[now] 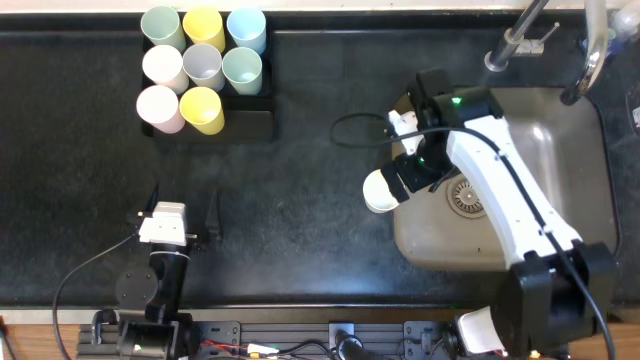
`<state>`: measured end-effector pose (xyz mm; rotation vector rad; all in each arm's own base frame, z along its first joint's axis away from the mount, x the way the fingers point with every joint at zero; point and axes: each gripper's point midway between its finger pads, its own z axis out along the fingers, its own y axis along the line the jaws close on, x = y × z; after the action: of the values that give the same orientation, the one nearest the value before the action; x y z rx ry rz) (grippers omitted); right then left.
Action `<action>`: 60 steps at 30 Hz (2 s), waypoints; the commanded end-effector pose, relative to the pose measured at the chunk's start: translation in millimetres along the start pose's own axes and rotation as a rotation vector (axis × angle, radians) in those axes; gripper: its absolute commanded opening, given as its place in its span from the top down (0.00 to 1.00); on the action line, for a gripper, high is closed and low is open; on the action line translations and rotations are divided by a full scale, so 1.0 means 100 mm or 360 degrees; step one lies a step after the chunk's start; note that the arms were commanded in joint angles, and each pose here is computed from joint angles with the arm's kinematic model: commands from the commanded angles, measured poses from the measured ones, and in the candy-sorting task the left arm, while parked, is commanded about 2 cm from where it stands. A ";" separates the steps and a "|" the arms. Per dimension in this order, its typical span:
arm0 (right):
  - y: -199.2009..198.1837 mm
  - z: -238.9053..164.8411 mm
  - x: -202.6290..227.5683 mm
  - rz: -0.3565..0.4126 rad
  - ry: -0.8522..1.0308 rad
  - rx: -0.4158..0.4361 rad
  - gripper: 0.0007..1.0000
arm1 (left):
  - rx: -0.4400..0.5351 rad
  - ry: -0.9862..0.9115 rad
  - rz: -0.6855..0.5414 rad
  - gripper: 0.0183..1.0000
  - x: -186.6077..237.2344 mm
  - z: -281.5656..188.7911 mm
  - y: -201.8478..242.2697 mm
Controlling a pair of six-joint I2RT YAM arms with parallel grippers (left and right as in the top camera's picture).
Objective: Store Cups
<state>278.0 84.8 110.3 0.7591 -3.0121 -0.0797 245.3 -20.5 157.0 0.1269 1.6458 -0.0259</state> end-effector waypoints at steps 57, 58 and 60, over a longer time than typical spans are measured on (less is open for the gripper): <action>1.91 -0.72 -2.19 -0.0597 -0.0625 0.0060 0.96 | 0.0016 -0.0010 0.0032 0.00 0.00 0.00 -0.02; 1.92 -0.72 -2.21 -0.0595 -0.0631 0.0058 0.96 | 0.0017 -0.0010 0.0032 0.00 0.00 0.00 -0.02; 1.92 -0.73 -2.23 -0.0584 -0.0647 0.0054 0.96 | 0.0017 -0.0010 0.0032 0.00 0.00 0.00 -0.02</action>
<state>375.5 359.2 180.3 1.4711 -3.1312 -0.2461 245.3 -20.5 157.0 0.1269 1.6458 -0.0259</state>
